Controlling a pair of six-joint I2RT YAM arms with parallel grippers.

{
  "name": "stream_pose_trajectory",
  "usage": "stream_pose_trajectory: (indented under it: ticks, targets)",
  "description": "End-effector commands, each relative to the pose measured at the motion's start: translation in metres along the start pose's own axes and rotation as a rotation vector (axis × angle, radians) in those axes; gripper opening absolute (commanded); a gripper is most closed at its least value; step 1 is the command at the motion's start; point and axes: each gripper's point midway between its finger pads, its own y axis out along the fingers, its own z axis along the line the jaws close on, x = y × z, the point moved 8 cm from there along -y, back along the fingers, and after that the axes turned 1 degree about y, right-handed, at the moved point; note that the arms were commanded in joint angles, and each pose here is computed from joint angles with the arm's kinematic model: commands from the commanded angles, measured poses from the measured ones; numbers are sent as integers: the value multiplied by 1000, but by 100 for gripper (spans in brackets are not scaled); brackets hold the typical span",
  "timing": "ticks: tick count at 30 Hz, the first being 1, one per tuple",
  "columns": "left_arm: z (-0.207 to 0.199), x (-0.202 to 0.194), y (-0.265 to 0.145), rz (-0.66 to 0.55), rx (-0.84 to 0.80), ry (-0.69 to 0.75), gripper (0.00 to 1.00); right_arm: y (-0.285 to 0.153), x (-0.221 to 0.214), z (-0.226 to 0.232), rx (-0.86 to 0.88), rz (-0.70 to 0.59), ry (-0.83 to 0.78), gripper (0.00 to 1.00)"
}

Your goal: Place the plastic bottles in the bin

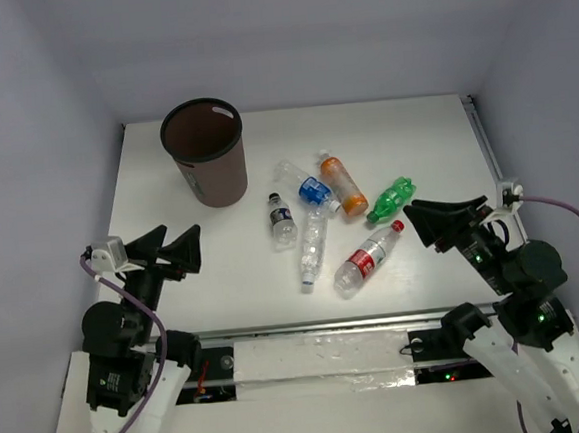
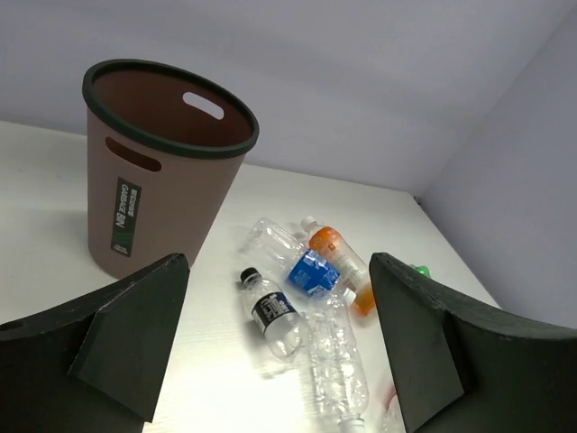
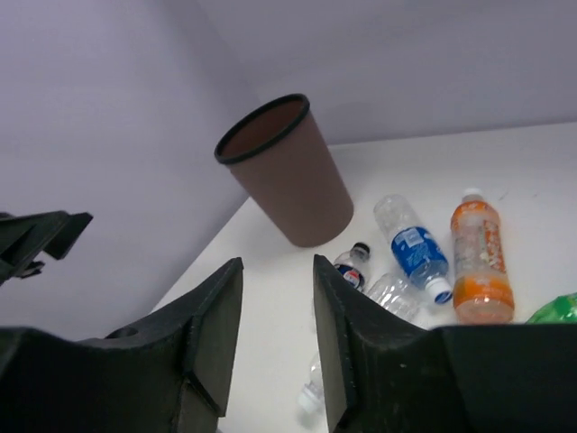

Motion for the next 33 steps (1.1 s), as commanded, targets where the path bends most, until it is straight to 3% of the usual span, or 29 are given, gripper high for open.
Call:
stream_pose_trajectory:
  ticks: [1, 2, 4, 6, 8, 9, 12, 13, 16, 17, 19, 20, 23, 25, 29, 33]
  targets:
    - [-4, 3, 6, -9, -39, 15, 80, -12, -5, 4, 13, 19, 61, 46]
    - [-4, 2, 6, -2, -43, 19, 80, -14, 2, 3, -33, -16, 85, 47]
    - [-5, 1, 8, 4, -51, 19, 80, -20, 0, -2, -83, -15, 87, 38]
    - [-6, 0, 9, 12, -69, 22, 79, -24, -1, -5, -115, 16, 61, 17]
    - [-8, 0, 8, 11, -86, 22, 78, -22, -6, -10, -163, 56, 57, 2]
    - [-9, 0, 7, 7, -97, 22, 77, -23, -11, -13, -184, 89, 58, 0]
    - [-10, 0, 6, -1, -106, 18, 62, -22, -19, -26, -279, 104, 72, 0]
    - [-10, 0, 6, -2, -111, 20, 41, -22, -25, -31, -311, 121, 78, 0]
    - [-9, -1, 7, 1, -97, 15, 6, -22, -45, -48, -491, 191, 187, 0]
    - [-8, -1, 7, 1, -89, 12, 0, -22, -47, -51, -509, 188, 184, 6]
    - [-7, -1, 7, 4, -74, 8, 0, -16, -66, -59, -550, 249, 241, 24]
    - [-6, -1, 7, 1, -66, 5, 0, -15, -82, -65, -564, 297, 280, 45]
    - [-6, 2, 3, -20, -63, 0, 0, -7, -99, -74, -603, 335, 321, 77]
    - [-6, 4, -1, -40, -63, -3, 13, -4, -111, -83, -651, 341, 345, 82]
    - [-10, 7, -8, -58, -93, -11, 31, 3, -143, -108, -811, 423, 362, 87]
    - [-12, 11, -16, -85, -117, -18, 38, 14, -162, -124, -903, 518, 329, 88]
